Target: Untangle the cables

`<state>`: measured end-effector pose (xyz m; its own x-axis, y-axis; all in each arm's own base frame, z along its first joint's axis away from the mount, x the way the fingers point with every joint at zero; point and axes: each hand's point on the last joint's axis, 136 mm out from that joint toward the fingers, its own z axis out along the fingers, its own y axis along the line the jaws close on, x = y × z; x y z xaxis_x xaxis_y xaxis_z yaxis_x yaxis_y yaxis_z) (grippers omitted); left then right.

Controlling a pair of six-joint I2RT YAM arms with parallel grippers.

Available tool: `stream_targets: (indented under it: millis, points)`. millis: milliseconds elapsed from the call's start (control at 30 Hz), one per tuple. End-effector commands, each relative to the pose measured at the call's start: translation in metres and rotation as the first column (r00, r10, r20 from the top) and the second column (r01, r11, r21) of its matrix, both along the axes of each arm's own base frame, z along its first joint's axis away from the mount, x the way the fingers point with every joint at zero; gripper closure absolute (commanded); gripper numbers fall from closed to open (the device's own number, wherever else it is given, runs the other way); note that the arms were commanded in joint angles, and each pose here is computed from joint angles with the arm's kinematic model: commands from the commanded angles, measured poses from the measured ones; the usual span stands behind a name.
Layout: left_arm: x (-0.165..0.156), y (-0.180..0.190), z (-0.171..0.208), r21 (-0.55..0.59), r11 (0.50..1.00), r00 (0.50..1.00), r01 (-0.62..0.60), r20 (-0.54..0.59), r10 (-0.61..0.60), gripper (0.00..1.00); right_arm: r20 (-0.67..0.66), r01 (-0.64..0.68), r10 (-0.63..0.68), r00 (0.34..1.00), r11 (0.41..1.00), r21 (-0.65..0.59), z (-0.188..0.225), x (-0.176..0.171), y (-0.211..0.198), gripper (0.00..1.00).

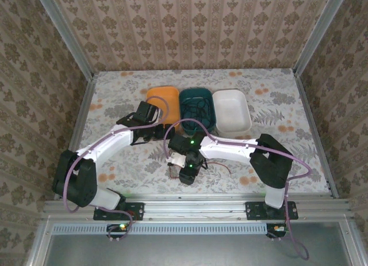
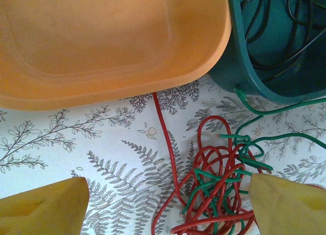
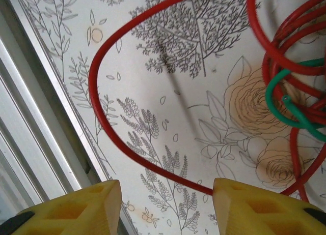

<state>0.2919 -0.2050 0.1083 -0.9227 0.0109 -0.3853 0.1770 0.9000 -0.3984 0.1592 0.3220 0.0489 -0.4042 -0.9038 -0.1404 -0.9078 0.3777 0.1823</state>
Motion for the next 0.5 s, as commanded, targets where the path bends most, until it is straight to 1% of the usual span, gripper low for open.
stream_targets:
  millis: [0,167,233,300,400,467]
  points:
    - [-0.003,0.004,0.0,0.01,1.0,1.0,-0.013,0.001,0.013,0.17,0.042,-0.035,0.037,0.998,0.998,-0.048,-0.001,0.003,-0.006,0.47]
    - [-0.004,0.002,0.001,0.005,1.0,1.0,-0.011,-0.001,0.011,0.17,0.043,-0.056,0.058,0.997,0.996,-0.065,-0.022,0.011,0.008,0.49]
    - [-0.005,0.0,0.002,0.002,1.0,1.0,0.002,0.001,-0.002,0.17,0.048,-0.062,0.064,0.997,0.997,-0.053,-0.025,0.012,0.014,0.55]
    - [-0.007,-0.004,0.003,-0.002,0.999,0.999,0.032,0.006,-0.032,0.17,0.064,-0.063,0.064,0.996,0.998,-0.024,-0.02,0.014,0.018,0.69]
    - [-0.011,-0.012,0.003,0.008,0.996,0.996,0.089,0.011,-0.089,0.18,0.112,-0.065,0.06,0.992,0.997,0.036,-0.002,0.016,0.019,0.9]
    - [-0.015,-0.02,-0.001,0.019,0.99,0.99,0.138,0.002,-0.138,0.2,0.151,-0.064,0.053,0.987,0.996,0.07,0.015,0.019,0.015,0.98]
